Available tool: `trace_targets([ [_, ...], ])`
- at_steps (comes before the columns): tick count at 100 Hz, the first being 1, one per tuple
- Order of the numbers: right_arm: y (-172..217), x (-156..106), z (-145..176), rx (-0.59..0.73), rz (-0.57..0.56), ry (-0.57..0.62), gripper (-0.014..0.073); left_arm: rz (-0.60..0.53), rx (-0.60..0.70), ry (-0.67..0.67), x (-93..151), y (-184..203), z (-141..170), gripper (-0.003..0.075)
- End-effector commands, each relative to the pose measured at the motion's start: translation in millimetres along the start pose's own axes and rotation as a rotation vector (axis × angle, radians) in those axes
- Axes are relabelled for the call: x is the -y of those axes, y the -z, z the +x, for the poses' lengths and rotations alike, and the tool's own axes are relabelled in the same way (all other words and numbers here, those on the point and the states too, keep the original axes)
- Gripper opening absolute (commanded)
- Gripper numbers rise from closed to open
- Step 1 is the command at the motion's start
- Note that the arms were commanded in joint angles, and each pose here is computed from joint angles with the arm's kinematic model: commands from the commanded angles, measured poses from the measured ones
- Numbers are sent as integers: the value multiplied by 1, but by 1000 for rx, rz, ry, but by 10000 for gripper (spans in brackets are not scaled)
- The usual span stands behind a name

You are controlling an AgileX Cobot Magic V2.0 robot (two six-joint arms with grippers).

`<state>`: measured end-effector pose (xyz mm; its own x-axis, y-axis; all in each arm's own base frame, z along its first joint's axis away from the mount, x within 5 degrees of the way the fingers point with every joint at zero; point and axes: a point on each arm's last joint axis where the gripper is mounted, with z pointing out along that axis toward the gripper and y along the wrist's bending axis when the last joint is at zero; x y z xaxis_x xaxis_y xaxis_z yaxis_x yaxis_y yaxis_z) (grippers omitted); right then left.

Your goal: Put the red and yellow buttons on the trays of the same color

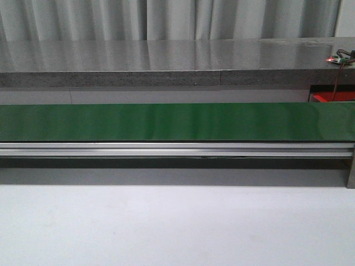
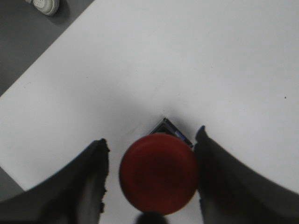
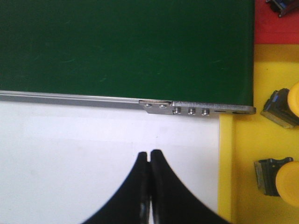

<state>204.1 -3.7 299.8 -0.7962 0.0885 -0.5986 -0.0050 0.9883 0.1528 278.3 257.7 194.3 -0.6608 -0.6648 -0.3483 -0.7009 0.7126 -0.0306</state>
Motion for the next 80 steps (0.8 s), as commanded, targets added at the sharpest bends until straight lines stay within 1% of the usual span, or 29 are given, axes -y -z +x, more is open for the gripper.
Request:
trace_targets([
  [1, 10, -3, -8, 74, -6, 9, -73, 9, 100, 15, 1, 18, -13, 200],
  [7, 10, -3, -8, 74, -6, 9, -73, 9, 98, 15, 1, 17, -13, 145],
  [14, 10, -3, -8, 74, -6, 9, -73, 9, 94, 15, 1, 17, -12, 117],
  [25, 10, -3, -8, 74, -6, 9, -73, 9, 98, 14, 1, 21, -12, 115],
  [41, 10, -3, -8, 75, -6, 9, -73, 25, 163, -14, 9, 49, -13, 115],
  [52, 10, -3, -9, 76, -5, 9, -73, 59, 230, -57, 26, 71, -14, 115],
  [62, 10, -3, -9, 76, -5, 9, -73, 99, 262, -95, 46, 86, -10, 115],
  [70, 10, -3, -9, 76, -5, 9, -73, 123, 275, -186, 67, 96, -5, 115],
  [80, 10, -3, -9, 76, -5, 9, -73, 158, 294, -250, 90, 106, -1, 115],
])
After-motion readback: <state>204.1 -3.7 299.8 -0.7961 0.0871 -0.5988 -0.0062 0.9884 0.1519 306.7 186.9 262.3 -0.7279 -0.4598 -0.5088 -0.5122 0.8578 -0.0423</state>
